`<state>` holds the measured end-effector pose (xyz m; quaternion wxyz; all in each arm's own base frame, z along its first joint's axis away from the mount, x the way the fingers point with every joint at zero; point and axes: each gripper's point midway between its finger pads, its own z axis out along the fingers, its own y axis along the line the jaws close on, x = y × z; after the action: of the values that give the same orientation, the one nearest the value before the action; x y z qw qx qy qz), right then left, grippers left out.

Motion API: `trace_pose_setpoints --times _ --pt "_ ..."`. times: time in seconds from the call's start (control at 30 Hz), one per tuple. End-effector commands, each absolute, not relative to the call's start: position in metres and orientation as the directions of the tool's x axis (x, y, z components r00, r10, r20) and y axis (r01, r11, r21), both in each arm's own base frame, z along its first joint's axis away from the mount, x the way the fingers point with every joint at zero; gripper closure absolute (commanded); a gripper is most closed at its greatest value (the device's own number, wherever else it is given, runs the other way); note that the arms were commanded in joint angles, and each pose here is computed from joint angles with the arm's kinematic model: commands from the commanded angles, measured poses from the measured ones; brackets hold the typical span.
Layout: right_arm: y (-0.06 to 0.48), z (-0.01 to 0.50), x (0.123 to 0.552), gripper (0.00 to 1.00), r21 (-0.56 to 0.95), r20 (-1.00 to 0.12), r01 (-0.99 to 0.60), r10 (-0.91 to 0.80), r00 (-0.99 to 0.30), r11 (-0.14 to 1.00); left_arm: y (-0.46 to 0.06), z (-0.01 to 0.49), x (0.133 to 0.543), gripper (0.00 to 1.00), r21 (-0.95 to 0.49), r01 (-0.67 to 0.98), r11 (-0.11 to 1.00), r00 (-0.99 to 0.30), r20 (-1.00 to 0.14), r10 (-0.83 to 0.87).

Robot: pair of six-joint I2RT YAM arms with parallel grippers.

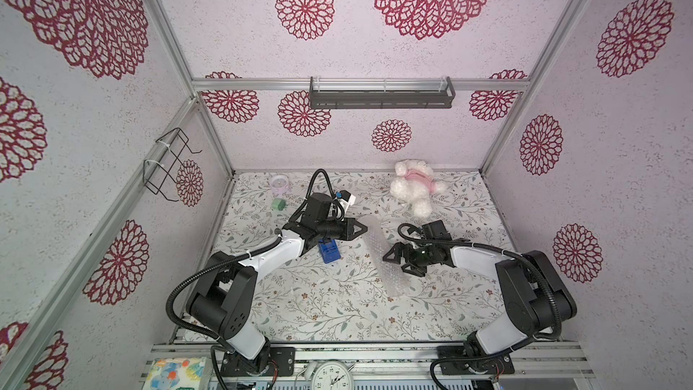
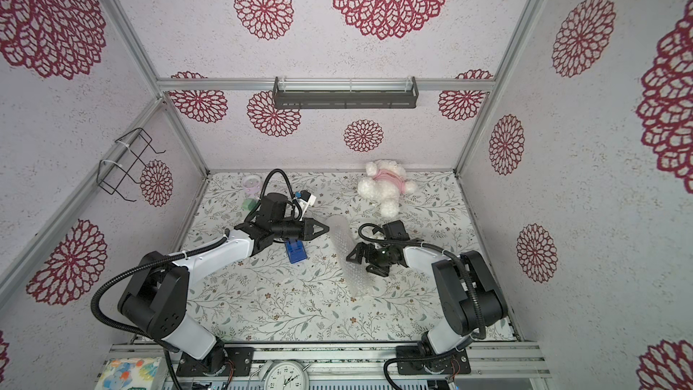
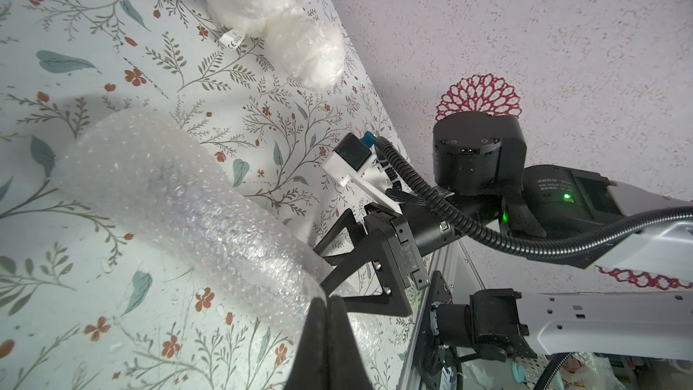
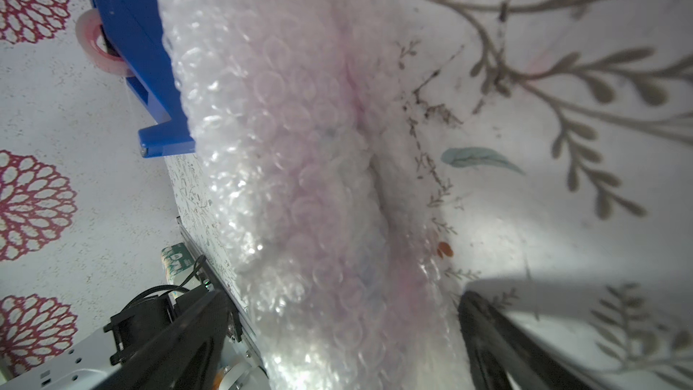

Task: Wrap wine bottles in bubble wrap
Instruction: Adjust the bubble wrap at the center of the board.

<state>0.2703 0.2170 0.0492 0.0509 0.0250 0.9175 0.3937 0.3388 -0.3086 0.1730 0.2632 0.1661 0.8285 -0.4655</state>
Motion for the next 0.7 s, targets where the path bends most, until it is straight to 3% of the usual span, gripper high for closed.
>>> trace_pose_setpoints --times 0.0,0.3,0.67 --pt "0.212 0.026 0.252 0.09 0.688 0.024 0.064 0.066 -0.998 0.723 -0.314 0.180 0.345 1.00 -0.679 0.534 0.504 -0.792 -0.610 0.017" --pt "0.221 0.020 0.250 0.25 0.649 0.042 0.046 0.024 -0.999 0.759 -0.306 0.179 0.340 1.00 -0.670 0.528 0.522 -0.789 -0.615 0.009" --pt "0.228 0.035 0.267 0.56 0.502 -0.060 -0.080 -0.058 -0.997 0.861 -0.278 0.174 0.339 1.00 -0.671 0.469 0.574 -0.795 -0.604 -0.056"
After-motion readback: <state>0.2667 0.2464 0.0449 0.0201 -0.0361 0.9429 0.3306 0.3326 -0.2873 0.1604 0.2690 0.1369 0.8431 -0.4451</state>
